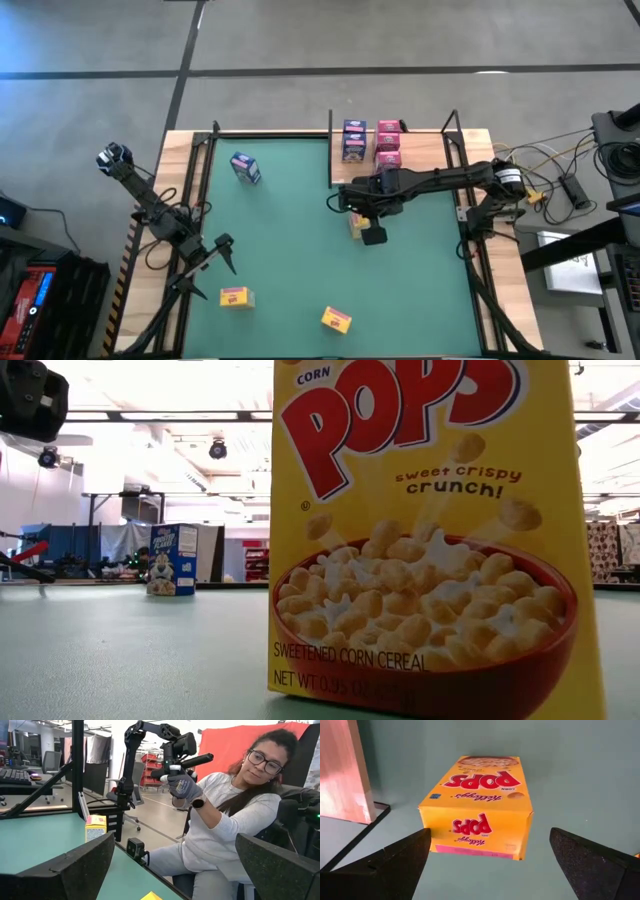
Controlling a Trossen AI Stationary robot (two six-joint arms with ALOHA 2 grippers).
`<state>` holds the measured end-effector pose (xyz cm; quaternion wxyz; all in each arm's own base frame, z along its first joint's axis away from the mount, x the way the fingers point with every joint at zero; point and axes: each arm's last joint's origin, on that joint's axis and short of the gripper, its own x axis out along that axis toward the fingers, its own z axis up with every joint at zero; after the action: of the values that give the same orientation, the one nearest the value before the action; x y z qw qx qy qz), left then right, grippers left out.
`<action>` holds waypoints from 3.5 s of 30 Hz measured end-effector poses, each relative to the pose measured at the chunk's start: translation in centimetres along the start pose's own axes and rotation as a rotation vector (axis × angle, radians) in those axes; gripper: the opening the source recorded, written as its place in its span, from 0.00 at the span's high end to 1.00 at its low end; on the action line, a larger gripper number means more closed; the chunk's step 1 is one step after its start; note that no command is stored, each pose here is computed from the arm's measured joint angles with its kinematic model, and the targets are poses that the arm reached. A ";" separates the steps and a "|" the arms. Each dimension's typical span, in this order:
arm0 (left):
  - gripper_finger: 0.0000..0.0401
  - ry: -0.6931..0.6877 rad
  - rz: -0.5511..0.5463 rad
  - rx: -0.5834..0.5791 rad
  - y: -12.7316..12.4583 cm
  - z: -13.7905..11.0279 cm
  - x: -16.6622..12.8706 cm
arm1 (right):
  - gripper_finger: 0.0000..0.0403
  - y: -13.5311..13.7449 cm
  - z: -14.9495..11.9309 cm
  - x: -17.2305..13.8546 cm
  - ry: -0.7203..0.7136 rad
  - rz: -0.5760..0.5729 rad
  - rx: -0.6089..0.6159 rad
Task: Stack cereal on shelf
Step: Put the right yellow cereal box onto the shelf
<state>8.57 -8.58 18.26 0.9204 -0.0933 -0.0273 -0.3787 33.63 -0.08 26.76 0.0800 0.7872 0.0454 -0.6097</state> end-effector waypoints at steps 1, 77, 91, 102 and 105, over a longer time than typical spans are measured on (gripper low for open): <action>0.01 0.000 0.000 0.000 0.0 0.0 0.0 | 0.02 0.0 0.1 0.0 -0.003 -0.001 -0.003; 0.01 -0.001 0.000 0.000 0.0 0.0 0.0 | 0.29 -1.0 7.6 -4.6 -0.218 -0.031 -0.317; 0.01 0.000 0.000 0.000 0.0 0.0 0.0 | 0.27 1.6 13.1 -8.8 -0.356 0.096 -0.424; 0.01 -0.001 0.000 0.000 0.0 0.0 0.0 | 0.27 8.0 15.2 -8.6 -0.348 0.122 -0.572; 0.01 0.000 0.000 0.000 0.0 0.0 0.0 | 0.27 9.9 16.2 -8.6 -0.319 0.096 -0.610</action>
<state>8.57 -8.58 18.26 0.9205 -0.0933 -0.0275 -0.3785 17.72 -12.47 31.81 0.3462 0.6230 0.1752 -0.6792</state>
